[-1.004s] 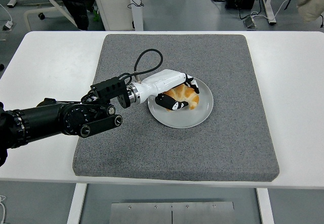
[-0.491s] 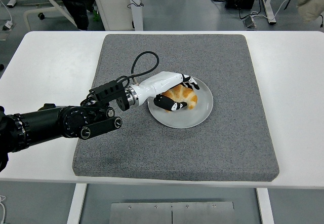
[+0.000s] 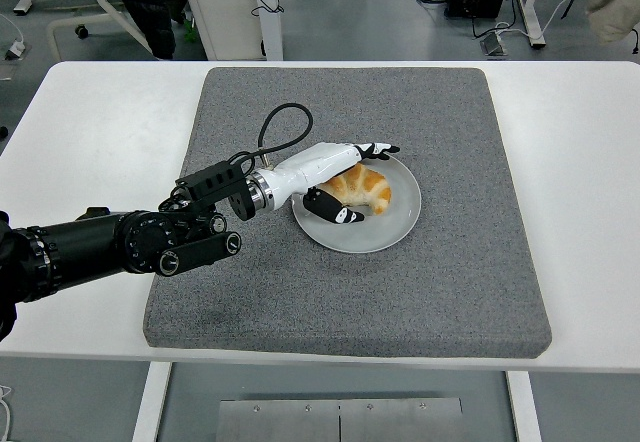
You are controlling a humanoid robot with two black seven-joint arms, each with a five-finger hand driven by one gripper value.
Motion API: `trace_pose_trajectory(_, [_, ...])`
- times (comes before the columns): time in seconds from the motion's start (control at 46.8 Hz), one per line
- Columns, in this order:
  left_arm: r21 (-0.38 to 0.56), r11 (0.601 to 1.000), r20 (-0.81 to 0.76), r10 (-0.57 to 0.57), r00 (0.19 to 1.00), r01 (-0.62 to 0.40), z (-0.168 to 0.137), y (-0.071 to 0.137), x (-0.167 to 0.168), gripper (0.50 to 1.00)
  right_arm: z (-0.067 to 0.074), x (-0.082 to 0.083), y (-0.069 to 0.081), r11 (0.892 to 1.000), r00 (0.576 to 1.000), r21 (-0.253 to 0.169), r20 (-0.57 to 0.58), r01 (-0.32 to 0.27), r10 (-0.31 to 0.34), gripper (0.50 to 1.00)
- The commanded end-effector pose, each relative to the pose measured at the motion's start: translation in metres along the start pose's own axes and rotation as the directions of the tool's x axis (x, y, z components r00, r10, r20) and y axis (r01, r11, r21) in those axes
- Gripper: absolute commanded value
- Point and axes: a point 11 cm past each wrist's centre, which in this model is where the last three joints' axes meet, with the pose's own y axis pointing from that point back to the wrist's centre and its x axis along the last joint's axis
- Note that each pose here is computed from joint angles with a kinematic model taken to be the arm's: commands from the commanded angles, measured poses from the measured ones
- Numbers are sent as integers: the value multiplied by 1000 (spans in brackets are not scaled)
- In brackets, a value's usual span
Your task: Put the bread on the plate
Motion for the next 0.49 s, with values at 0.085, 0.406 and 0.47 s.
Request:
trace_pose_trajectory(0.085, [-1,1000,-10,23,1000,-24,1,-1,7,958,0,0,0,1000,1000,0,0,0,0,1000])
trace_pose_trajectory(0.406, [-27,993,-100,109,989,-112,12,-6,39,968,-1,0,0,1000,1000,2,0,1,-1,1000])
trace_pose_trajectory(0.47, [-19,994,-134,107,985,-111,12,-4,43,969,-1,0,0,1000,1000,2,0,1,-1,1000])
